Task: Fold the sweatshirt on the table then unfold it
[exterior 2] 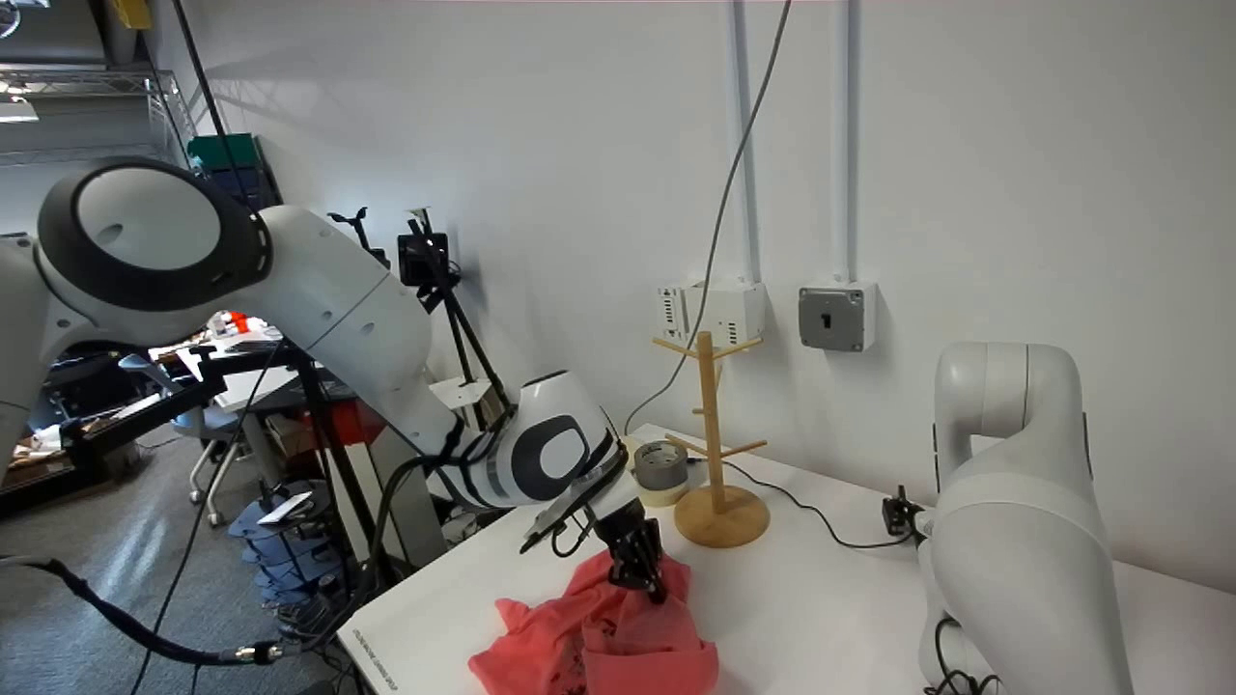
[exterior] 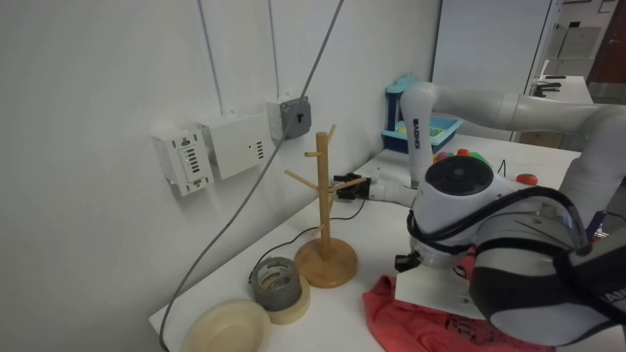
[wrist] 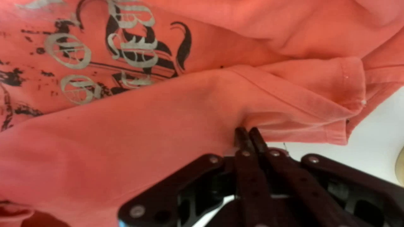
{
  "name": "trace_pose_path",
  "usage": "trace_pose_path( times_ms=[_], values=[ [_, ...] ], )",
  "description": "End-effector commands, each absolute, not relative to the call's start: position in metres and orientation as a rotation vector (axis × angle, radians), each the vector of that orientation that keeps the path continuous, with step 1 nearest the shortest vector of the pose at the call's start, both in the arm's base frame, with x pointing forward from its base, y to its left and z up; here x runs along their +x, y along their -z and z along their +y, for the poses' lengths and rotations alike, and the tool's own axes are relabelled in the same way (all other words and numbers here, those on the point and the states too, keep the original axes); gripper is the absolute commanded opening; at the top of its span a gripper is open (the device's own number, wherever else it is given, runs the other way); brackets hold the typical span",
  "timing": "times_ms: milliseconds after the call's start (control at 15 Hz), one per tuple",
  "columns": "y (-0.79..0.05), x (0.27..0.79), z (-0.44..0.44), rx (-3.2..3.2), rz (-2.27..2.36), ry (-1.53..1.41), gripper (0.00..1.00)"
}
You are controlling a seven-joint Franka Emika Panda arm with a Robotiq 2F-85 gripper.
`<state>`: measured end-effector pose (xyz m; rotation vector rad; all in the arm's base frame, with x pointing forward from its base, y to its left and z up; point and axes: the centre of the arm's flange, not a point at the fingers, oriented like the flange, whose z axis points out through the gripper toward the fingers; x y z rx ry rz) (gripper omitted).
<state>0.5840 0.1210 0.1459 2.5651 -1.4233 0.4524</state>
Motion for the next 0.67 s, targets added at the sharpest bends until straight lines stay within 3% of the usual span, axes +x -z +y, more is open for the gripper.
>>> trace_pose_path(
  times_ms=[0, 600],
  values=[
    [-0.157, 0.599, 0.115, 2.537, -1.476, -0.511, 0.0],
    [-0.181, 0.648, 0.065, 2.419, -1.524, -0.962, 0.01]
  ],
)
